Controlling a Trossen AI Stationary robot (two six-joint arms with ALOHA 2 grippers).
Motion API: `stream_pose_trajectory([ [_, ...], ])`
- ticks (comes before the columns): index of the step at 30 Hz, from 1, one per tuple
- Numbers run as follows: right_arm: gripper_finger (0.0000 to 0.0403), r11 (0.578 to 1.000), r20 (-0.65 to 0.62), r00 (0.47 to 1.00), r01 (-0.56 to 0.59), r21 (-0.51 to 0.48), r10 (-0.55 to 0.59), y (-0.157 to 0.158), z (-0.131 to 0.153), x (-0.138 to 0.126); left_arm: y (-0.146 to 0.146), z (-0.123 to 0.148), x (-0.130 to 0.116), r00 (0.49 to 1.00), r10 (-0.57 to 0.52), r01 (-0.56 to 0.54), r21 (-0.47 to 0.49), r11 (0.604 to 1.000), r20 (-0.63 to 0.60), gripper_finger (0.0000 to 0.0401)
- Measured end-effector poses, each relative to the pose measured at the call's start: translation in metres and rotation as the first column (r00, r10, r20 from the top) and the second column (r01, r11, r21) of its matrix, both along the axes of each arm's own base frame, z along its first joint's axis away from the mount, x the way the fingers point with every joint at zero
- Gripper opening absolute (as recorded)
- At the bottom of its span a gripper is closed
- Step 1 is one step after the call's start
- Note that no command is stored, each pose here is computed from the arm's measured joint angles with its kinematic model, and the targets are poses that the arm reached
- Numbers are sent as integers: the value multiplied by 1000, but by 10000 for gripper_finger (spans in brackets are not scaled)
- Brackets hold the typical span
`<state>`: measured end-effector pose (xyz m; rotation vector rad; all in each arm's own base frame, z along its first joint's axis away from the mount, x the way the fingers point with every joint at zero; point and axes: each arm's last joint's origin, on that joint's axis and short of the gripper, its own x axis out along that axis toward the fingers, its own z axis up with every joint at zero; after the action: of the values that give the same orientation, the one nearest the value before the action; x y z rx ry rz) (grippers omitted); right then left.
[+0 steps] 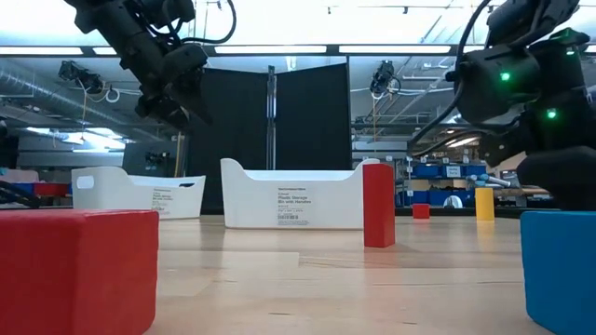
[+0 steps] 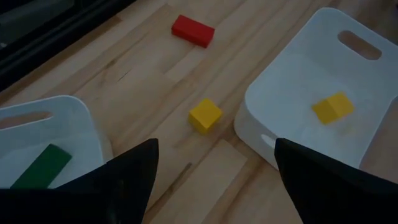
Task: Sort blocks by size
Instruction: Put the top blue small block into the bottom white bin
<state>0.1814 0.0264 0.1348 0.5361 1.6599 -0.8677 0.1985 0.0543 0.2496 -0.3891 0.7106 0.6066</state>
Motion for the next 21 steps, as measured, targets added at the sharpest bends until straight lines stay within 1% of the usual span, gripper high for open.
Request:
stream_pose_trajectory([
  [8,164,994,-23,999,-44,95,46,8,-1,-2,0,0,0,1000,-3,3,2,1000,3,327],
  [11,145,992,-35,998,-38,118,43,9,-1,-3,0,1,1,1000,-6,6,6,1000,7,328],
  [13,145,991,-31,998,-46,122,50,9,0,-3,0,1,1,1000,-8,8,10,1000,14,328],
  [15,145,992,7,997,-76,97,76,10,5,0,0,2,2,1000,-9,9,13,1000,26,328],
  [18,145,992,114,986,-127,26,123,13,23,8,-2,3,3,999,-12,12,9,1000,34,328],
  [21,145,983,252,950,-178,-54,186,15,48,20,-6,3,5,998,-33,32,10,999,48,328],
])
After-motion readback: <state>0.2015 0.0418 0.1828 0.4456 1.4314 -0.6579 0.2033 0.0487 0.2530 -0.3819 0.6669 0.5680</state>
